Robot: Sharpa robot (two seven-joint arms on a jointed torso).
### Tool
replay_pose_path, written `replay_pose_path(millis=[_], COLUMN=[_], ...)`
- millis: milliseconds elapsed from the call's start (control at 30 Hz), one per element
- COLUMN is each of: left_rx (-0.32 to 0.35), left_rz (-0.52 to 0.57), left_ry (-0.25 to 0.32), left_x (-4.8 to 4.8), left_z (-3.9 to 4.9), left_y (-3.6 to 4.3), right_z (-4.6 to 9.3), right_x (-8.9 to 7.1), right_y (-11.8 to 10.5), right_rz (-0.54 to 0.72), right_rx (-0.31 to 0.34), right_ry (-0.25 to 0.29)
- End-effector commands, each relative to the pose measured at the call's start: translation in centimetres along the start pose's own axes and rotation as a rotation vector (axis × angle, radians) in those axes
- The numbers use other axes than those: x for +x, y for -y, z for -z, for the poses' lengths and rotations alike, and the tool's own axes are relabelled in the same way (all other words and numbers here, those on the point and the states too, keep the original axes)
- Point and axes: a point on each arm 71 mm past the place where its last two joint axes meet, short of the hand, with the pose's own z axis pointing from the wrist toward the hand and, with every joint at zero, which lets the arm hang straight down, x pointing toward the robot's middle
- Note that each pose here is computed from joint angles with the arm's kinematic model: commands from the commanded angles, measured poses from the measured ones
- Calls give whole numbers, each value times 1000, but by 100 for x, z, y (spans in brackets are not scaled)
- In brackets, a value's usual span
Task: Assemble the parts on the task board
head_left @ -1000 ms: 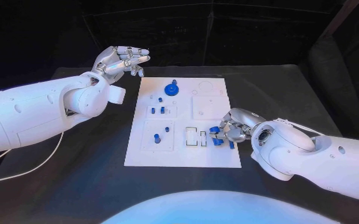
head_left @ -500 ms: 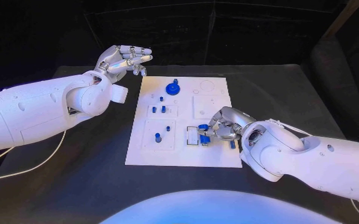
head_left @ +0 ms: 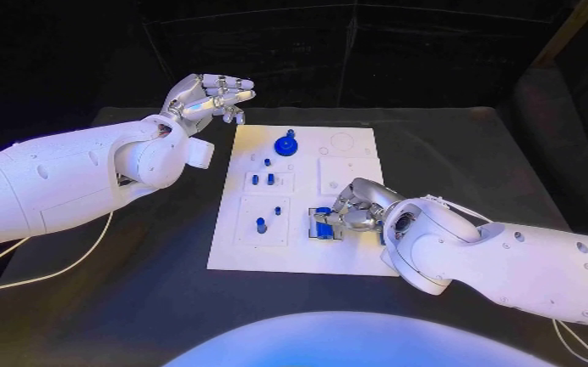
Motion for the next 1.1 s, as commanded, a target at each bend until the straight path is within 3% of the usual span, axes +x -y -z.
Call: replay_pose_path(millis=[33,733,900,1100], left_rx=[4,5,5,5], left_rz=[9,6,6,5], left_ry=[-14,-8,-7,-6], left_x=[23,11,9,5], left_z=[-7,-1,-1,-1], left_y=[11,20,20,19], right_z=[-25,-61,-18,48], right_x=[29,-28,-36,-48], right_y=[-4,18,-11,-78], right_rz=[0,5,15,31], right_rx=[17,20,-7,-95], right_ry=[-42,27,36,45])
